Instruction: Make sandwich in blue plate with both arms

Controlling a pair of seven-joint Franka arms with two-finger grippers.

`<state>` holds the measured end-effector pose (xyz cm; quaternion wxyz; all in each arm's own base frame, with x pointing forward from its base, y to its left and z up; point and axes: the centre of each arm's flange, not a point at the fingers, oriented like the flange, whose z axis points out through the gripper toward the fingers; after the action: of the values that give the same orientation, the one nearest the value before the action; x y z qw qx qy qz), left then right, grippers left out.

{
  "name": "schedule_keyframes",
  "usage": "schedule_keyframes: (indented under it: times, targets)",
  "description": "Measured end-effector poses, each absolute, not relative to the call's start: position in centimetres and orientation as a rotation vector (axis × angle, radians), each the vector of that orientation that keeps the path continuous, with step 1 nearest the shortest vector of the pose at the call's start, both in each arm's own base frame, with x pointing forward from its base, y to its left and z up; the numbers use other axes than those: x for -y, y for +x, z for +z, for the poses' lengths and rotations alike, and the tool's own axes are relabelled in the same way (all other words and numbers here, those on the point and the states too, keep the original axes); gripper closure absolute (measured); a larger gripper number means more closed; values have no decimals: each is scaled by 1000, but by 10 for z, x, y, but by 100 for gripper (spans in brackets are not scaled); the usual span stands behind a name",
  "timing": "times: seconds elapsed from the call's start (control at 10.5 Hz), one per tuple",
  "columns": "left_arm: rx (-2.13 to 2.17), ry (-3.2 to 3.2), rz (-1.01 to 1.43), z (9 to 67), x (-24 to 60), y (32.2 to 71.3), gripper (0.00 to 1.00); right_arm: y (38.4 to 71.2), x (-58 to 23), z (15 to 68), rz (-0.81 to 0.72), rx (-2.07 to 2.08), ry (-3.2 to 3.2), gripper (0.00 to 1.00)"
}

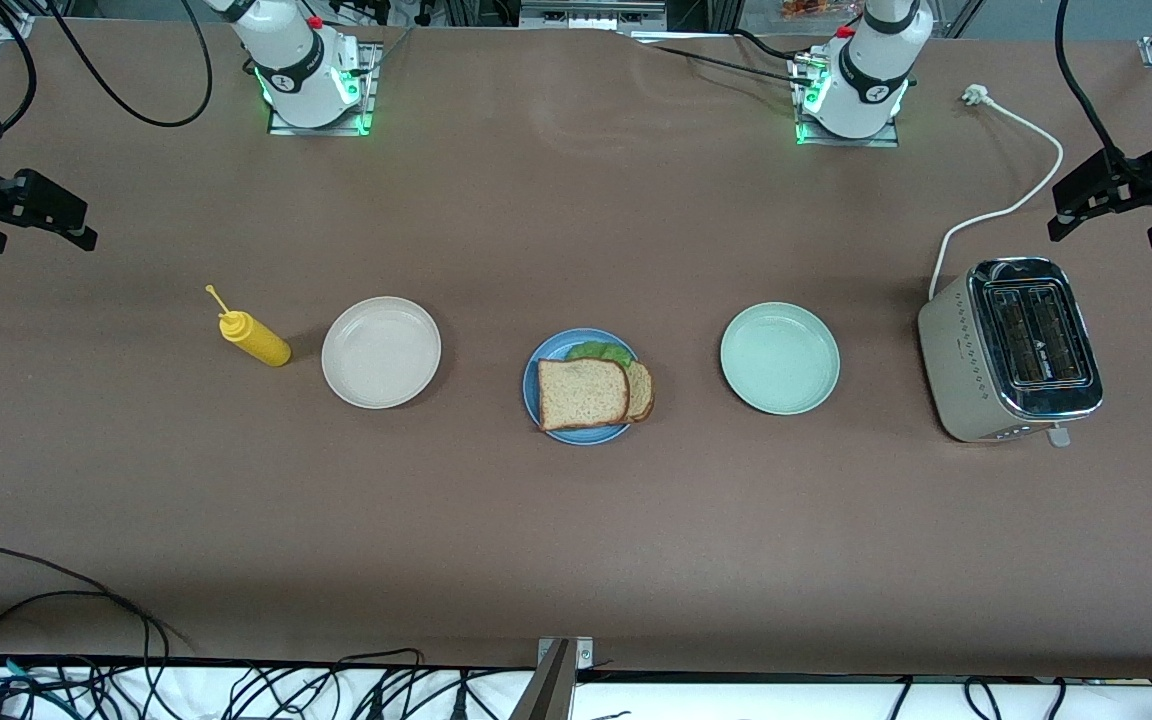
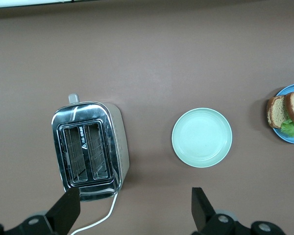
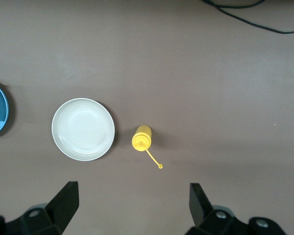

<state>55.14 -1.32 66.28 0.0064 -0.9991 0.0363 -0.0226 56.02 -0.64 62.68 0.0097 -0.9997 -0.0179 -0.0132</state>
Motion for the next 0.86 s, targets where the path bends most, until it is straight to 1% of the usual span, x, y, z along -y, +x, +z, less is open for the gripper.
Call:
schedule_keyframes:
  times: [0.38,0.86]
  targets:
    - [-114,-3126,-71,663,13,551,0,561,8,636,-75,52,-3124,0]
    - [-92,-3126,-71,663,6,552,0,561,9,636,-74,52,-3131,0]
